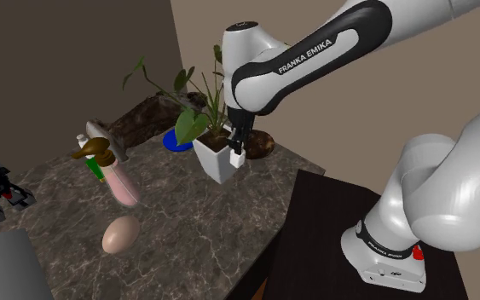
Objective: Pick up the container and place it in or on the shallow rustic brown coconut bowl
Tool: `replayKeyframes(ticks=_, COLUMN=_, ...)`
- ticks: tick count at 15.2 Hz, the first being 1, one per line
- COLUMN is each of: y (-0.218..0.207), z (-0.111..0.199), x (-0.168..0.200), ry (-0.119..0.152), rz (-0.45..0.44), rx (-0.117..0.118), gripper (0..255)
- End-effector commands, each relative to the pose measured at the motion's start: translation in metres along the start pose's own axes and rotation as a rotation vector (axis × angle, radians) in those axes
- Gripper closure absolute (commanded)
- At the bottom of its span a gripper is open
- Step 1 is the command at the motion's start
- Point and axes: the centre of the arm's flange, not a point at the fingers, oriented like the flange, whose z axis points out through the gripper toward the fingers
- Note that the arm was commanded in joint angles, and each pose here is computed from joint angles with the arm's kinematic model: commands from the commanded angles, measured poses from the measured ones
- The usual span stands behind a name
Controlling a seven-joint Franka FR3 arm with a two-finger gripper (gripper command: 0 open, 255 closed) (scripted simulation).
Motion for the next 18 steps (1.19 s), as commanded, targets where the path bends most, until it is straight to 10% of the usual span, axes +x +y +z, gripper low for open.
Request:
replayKeyframes(ticks=1, y=0.02, z=-0.007, x=0.004, ry=0.002, rz=0.001, rx=0.0, gripper=255)
replayKeyframes(ticks=18, y=0.192, z=-0.023, x=0.036, ry=0.002, rz=0.001, rx=0.0, gripper=255)
